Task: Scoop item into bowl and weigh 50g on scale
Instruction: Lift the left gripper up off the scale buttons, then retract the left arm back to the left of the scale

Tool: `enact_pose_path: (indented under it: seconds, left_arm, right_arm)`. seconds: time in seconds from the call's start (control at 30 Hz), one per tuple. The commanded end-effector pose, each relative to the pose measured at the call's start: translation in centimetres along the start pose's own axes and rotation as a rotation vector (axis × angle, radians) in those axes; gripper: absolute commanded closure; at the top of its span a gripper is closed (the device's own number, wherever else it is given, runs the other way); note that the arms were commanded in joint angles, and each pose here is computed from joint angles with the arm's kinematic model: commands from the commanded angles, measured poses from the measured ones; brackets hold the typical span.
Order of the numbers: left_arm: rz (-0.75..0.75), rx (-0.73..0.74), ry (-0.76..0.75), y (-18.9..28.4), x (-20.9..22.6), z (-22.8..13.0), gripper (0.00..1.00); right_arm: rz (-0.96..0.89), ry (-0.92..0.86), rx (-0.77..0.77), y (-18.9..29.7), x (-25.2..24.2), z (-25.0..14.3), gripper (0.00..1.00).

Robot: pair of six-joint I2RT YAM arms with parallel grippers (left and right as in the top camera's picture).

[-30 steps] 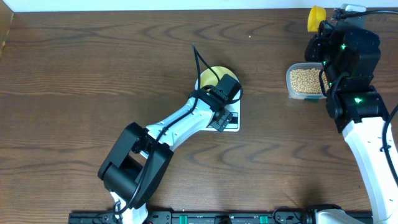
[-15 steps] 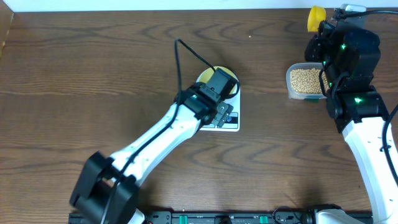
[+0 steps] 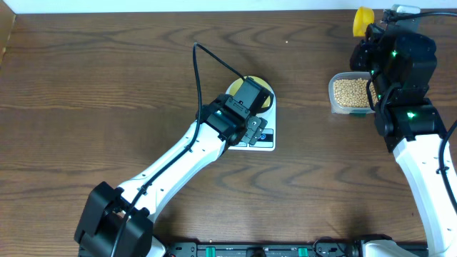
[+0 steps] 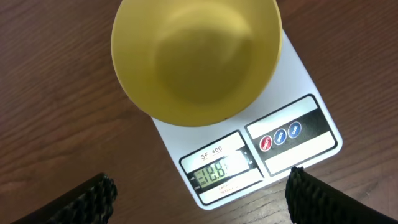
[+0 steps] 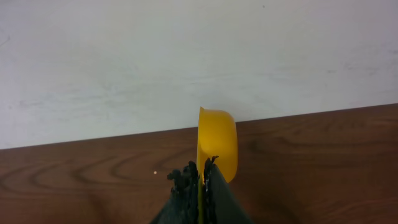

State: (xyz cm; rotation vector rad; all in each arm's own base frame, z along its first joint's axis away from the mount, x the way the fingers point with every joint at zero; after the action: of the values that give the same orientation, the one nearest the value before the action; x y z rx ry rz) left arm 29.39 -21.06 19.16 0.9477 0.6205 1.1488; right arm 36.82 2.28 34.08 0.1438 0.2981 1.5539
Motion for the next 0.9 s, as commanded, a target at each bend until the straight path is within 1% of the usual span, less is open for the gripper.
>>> enact_pose_path:
  seconds: [0.0,0.2,0.3,0.37,0.47,0.6,0.67,0.73,0.87]
  left_arm:
    - [0.015,0.007,-0.004,0.2,0.2,-0.2,0.11]
    - [0.003,0.029,-0.065,0.8,0.3,-0.6,0.11]
    - [-0.124,0.014,-0.127,1.6,-0.3,-0.3,0.11]
    - [-0.197,-0.004,-0.138,2.1,-0.4,0.1,0.11]
    - [-0.219,-0.009,-0.115,2.2,0.5,0.4,0.11]
    - [-0.209,0.027,-0.071,1.9,2.6,0.2,0.11]
    - [-0.258,0.039,-0.085,2.2,3.2,0.1,0.11]
    - [-0.322,0.022,-0.087,2.9,3.9,0.2,0.11]
    - [-0.31,-0.028,-0.066,4.2,5.5,0.7,0.11]
  right_arm:
    - [0.008,0.011,-0.022,0.3,0.2,0.8,0.98]
    - [0.007,0.01,-0.03,0.3,0.2,0.9,0.99]
    - [0.007,0.011,-0.029,0.3,0.2,0.9,0.99]
    - [0.007,0.013,-0.029,0.3,0.2,0.9,0.98]
    - [0.007,0.012,-0.03,0.3,0.2,0.9,0.99]
    - [0.007,0.012,-0.038,0.3,0.1,1.1,0.98]
    - [0.007,0.011,-0.045,0.4,0.1,1.2,0.98]
    - [0.015,0.011,-0.045,0.4,0.2,1.2,0.98]
    - [0.031,0.011,-0.046,0.4,0.4,1.2,0.98]
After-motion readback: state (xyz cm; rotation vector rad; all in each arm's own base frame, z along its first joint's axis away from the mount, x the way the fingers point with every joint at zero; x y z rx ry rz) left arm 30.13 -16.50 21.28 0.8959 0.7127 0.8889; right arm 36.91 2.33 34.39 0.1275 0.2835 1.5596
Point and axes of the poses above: each gripper's point midway between its finger pads, its own y axis back along the fingers, its own x axis along the line the jaws close on, z = x × y, the point moved 8 cm from there along y, back along the fingers, and after that the axes turned 13 degrees about y, right-handed, at the moved point
